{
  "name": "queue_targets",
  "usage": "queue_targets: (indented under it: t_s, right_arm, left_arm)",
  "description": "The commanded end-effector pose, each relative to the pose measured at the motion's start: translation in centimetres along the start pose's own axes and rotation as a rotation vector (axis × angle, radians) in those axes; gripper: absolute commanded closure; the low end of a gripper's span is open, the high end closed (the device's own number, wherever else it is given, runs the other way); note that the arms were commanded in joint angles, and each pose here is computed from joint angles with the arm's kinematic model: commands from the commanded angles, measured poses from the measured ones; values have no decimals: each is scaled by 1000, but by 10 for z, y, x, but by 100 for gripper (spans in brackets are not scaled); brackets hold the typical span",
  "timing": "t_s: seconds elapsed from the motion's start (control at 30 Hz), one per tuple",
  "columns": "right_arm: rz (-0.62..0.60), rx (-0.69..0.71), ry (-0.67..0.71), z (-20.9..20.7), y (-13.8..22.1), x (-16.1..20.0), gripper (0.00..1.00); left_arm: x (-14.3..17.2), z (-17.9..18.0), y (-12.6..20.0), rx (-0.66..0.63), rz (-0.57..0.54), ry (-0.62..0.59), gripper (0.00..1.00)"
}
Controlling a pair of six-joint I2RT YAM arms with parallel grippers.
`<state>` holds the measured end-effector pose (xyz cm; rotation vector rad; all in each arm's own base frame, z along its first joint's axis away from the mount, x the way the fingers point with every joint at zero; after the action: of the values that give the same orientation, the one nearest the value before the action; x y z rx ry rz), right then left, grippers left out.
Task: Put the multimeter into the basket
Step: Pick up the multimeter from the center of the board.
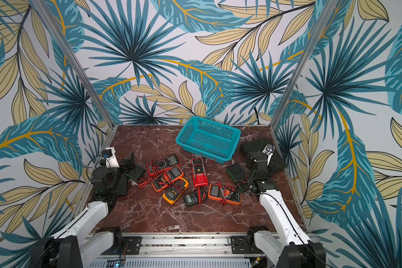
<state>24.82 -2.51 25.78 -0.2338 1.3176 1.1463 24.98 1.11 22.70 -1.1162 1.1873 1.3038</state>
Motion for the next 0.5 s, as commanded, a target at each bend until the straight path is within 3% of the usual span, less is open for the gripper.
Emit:
queue_targets:
  t_s: [0.0, 0.23, 0.47]
  right_arm:
    - [189, 197, 22, -28, 19, 16, 1]
    - [451, -56, 101, -7, 34, 25, 1]
    - [547, -187, 217, 37, 44, 51, 1]
  left_arm:
    - [-16, -7, 9, 21, 30, 60, 0]
    - [-28, -16, 25, 42, 122, 182, 0]
    - [-17, -32, 30, 94, 245, 287, 0]
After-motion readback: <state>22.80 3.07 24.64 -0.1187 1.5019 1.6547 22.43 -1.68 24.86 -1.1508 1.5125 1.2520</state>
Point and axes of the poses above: each gripper's point midway between its finger pads, its own y axis back along the fingers, its own z axis along the line the jaws close on, x = y × z, the point moved 10 cm from there along y, back along the fingers, and after that the axes turned 13 degrees about -y, right-handed, at the moved point
